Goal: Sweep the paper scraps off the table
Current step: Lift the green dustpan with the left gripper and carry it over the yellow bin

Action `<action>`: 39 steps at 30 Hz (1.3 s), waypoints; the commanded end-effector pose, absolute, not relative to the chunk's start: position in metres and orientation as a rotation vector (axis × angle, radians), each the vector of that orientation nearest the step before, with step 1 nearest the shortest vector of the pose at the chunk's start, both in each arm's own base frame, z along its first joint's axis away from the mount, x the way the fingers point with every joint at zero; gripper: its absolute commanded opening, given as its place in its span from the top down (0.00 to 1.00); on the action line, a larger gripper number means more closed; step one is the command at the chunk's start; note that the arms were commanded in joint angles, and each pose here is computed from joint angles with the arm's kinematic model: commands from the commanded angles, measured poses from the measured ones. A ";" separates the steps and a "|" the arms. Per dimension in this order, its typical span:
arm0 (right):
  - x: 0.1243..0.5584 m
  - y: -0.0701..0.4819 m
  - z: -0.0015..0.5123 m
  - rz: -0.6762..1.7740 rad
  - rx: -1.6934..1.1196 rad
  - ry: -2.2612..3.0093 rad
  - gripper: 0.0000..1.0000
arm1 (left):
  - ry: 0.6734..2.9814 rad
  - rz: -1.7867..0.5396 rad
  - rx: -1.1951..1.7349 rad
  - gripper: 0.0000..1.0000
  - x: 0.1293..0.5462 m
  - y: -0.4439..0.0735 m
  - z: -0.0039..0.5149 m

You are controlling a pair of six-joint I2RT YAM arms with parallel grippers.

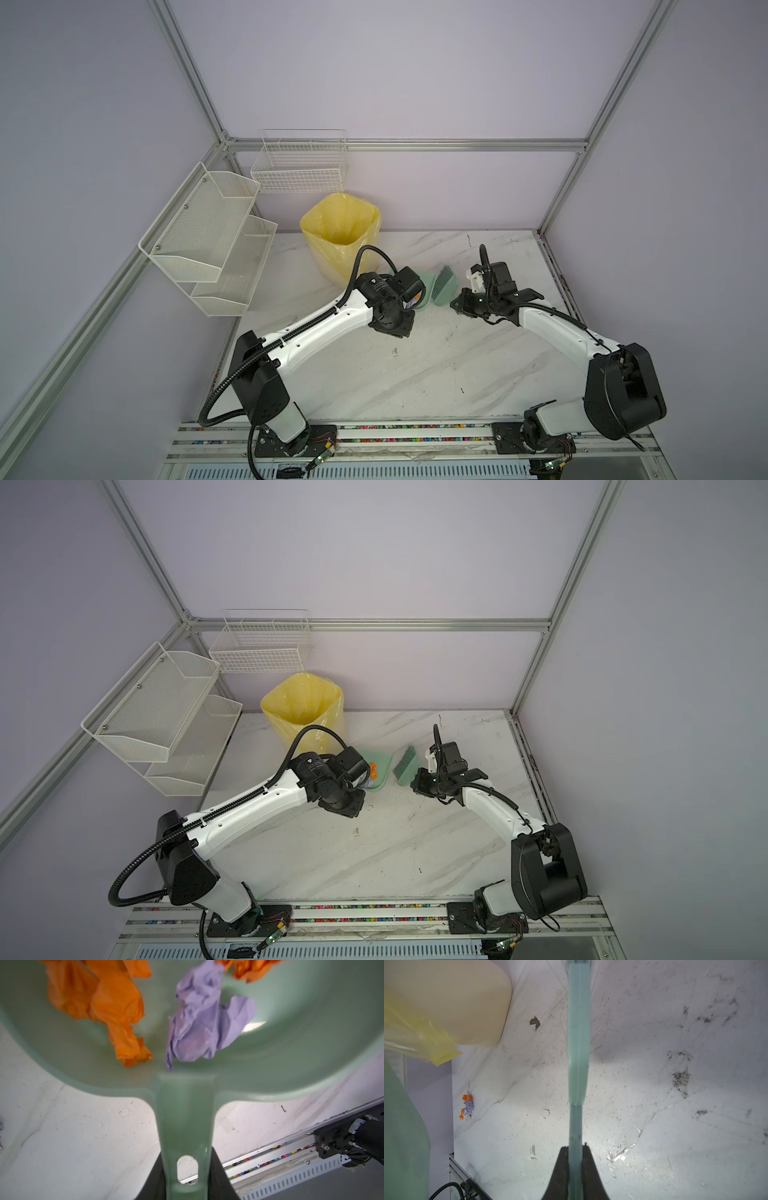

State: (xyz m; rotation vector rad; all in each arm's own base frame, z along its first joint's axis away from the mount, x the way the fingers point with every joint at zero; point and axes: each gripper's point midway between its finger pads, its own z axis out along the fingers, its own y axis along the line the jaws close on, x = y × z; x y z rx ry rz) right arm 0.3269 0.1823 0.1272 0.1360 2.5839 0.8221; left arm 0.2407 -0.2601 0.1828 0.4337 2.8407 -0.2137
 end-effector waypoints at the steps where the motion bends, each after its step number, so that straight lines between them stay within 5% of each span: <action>1: 0.330 0.183 0.138 0.850 0.134 2.534 1.00 | 2.773 -0.247 0.436 1.00 0.254 -0.265 0.215; 39: 0.320 0.189 0.131 0.935 0.119 2.530 1.00 | 2.503 -0.708 0.223 1.00 0.315 -0.244 0.351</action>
